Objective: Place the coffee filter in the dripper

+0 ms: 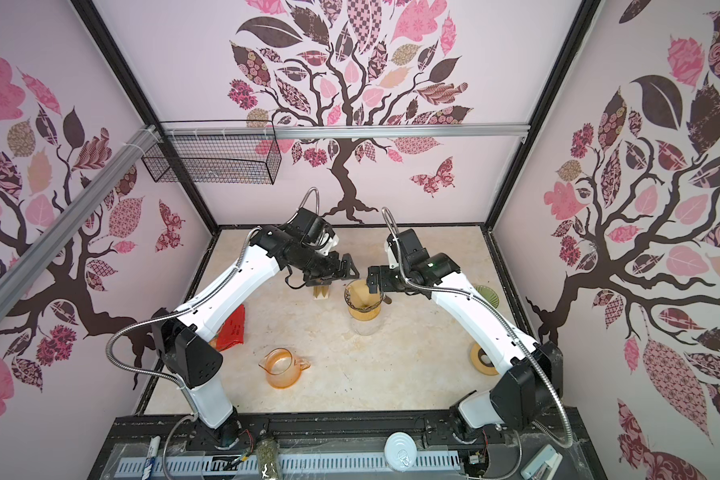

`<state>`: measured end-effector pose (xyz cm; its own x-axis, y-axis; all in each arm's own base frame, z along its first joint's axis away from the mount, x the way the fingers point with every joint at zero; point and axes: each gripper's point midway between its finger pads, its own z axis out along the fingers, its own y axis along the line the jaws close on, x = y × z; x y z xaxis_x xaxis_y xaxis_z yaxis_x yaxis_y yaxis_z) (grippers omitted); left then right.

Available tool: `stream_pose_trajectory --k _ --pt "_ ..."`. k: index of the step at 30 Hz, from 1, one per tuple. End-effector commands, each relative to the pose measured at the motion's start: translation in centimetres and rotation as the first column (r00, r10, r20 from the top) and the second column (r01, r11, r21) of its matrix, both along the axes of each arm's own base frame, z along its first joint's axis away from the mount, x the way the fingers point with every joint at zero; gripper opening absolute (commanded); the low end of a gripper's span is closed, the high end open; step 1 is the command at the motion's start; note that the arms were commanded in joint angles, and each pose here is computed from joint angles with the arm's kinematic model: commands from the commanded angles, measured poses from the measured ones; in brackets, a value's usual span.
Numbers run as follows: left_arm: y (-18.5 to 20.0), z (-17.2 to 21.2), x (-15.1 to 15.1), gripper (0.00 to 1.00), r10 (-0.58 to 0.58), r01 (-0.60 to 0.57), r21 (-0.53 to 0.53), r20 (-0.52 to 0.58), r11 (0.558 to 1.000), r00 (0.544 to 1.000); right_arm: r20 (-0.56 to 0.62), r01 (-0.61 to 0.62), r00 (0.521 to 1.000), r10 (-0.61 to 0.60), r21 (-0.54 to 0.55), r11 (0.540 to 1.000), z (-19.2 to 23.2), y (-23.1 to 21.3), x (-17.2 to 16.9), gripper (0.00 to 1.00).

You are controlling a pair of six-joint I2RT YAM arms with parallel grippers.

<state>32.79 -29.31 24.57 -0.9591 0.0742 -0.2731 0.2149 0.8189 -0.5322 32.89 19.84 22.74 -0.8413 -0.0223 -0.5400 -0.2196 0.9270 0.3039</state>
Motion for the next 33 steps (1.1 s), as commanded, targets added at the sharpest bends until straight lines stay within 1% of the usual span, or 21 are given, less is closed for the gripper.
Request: stream_pose_trajectory --k 1,6,10,12,15,17,19,22,24,26,30,33 --pt "1.1 1.1 -1.1 0.98 -0.013 0.012 0.004 0.029 1.0 0.999 0.067 0.014 0.998 -0.016 0.037 0.999 3.5 -0.1 0.2 1.0" --pt "1.8 2.2 -2.6 0.98 -0.029 0.03 -0.004 0.038 1.0 0.999 0.105 0.028 0.994 -0.034 0.056 0.998 5.4 -0.6 -0.4 1.0" --pt "3.6 3.0 -3.9 0.98 0.024 -0.024 0.006 0.062 1.0 0.998 0.129 0.045 0.99 -0.054 0.077 0.996 6.6 -1.2 -1.2 1.0" --pt "5.1 2.8 -4.8 0.98 0.066 -0.069 0.038 0.068 0.997 0.996 0.136 0.054 0.989 -0.065 0.084 0.995 6.9 -1.6 -1.6 1.0" --pt "7.8 2.0 -6.3 0.98 0.129 -0.135 0.116 0.055 0.984 0.99 0.133 0.063 0.988 -0.075 0.089 0.994 7.0 -2.1 -2.4 1.0" --pt "10.0 1.0 -7.6 0.98 0.189 -0.191 0.175 0.029 0.966 0.982 0.123 0.064 0.99 -0.075 0.094 0.994 6.6 -2.3 -3.0 1.0" --pt "12.3 -0.1 -8.9 0.98 0.267 -0.259 0.216 -0.012 0.942 0.964 0.114 0.066 0.99 -0.078 0.106 0.992 6.5 -2.4 -3.6 1.0" --pt "15.7 -2.0 -11.1 0.98 0.399 -0.371 0.236 -0.085 0.898 0.913 0.093 0.068 0.992 -0.08 0.125 0.99 6.1 -2.6 -4.5 1.0" --pt "18.2 -3.1 -12.5 0.98 0.503 -0.468 0.229 -0.128 0.854 0.855 0.077 0.069 0.994 -0.08 0.132 0.989 5.7 -2.6 -5.0 1.0" --pt "19.6 -4.1 -13.5 0.98 0.562 -0.531 0.192 -0.176 0.825 0.808 0.06 0.067 0.995 -0.075 0.137 0.988 5.4 -2.5 -5.3 1.0" --pt "20.7 -6.6 -15.0 0.98 0.635 -0.616 0.165 -0.294 0.77 0.715 0.041 0.063 0.997 -0.069 0.142 0.988 5.2 -2.7 -6.0 1.0" --pt "21.1 -7.8 -15.3 0.98 0.664 -0.641 0.188 -0.312 0.744 0.679 0.033 0.063 0.997 -0.068 0.146 0.987 5.0 -2.8 -6.5 1.0"
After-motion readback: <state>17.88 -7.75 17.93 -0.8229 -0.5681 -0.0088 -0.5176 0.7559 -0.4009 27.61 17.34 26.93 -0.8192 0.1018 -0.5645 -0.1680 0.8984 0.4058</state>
